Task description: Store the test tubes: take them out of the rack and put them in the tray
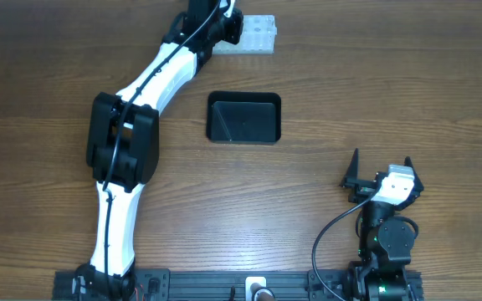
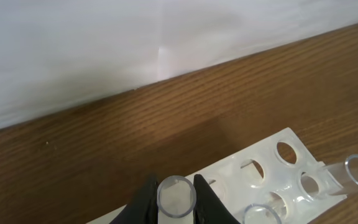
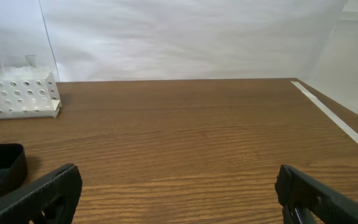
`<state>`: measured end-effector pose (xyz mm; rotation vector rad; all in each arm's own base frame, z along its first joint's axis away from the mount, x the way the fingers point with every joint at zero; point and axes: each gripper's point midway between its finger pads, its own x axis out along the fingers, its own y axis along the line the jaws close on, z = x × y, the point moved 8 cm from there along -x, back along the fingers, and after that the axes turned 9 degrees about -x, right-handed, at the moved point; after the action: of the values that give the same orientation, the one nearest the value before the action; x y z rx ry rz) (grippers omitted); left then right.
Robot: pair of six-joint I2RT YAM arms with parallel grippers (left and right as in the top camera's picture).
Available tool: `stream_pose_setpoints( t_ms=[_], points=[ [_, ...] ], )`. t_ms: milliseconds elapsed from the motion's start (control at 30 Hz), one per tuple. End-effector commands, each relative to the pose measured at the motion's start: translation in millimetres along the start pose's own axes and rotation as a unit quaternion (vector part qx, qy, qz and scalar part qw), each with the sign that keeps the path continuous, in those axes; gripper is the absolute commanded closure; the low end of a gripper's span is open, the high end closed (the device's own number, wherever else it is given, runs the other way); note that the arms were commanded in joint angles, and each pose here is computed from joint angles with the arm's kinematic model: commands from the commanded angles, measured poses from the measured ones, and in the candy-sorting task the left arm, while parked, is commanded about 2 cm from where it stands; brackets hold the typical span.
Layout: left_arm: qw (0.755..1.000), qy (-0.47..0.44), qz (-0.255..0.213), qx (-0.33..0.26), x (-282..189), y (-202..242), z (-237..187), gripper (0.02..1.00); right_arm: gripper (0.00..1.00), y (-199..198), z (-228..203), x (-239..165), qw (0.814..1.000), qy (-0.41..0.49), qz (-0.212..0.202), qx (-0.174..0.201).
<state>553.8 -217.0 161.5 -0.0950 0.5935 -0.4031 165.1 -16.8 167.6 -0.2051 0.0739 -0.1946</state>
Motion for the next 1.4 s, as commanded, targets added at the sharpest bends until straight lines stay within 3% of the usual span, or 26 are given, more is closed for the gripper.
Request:
stream_pose_setpoints(
  t_ms=[33,300,500,667,833,1133,1400],
  points=[
    [0.997,-0.076,-0.018,0.012,-63,-23,68,0.866,0.007,-2,-2,0,1.000,0.001,-0.010,0.001],
    [0.986,-0.166,-0.029,0.021,-157,-44,136,0.860,0.009,-2,-2,0,1.000,0.001,-0.010,0.001],
    [0.990,-0.136,-0.025,0.004,-201,-49,139,0.866,0.009,-2,-2,0,1.000,0.001,-0.010,0.001],
    [0.997,0.004,0.004,-0.078,-198,-42,93,0.963,0.007,-2,-2,0,1.000,0.001,-0.010,0.001],
    [0.973,0.145,0.088,-0.158,-174,-42,31,0.976,0.009,-2,-2,0,1.000,0.001,-0.010,0.001],
    [0.928,0.277,0.166,-0.185,-139,-63,-45,0.941,0.007,-2,-2,0,1.000,0.001,-0.010,0.001],
    [0.917,0.304,0.195,-0.171,-119,-60,-70,0.954,0.009,-2,-2,0,1.000,0.001,-0.010,0.001]
  ],
)
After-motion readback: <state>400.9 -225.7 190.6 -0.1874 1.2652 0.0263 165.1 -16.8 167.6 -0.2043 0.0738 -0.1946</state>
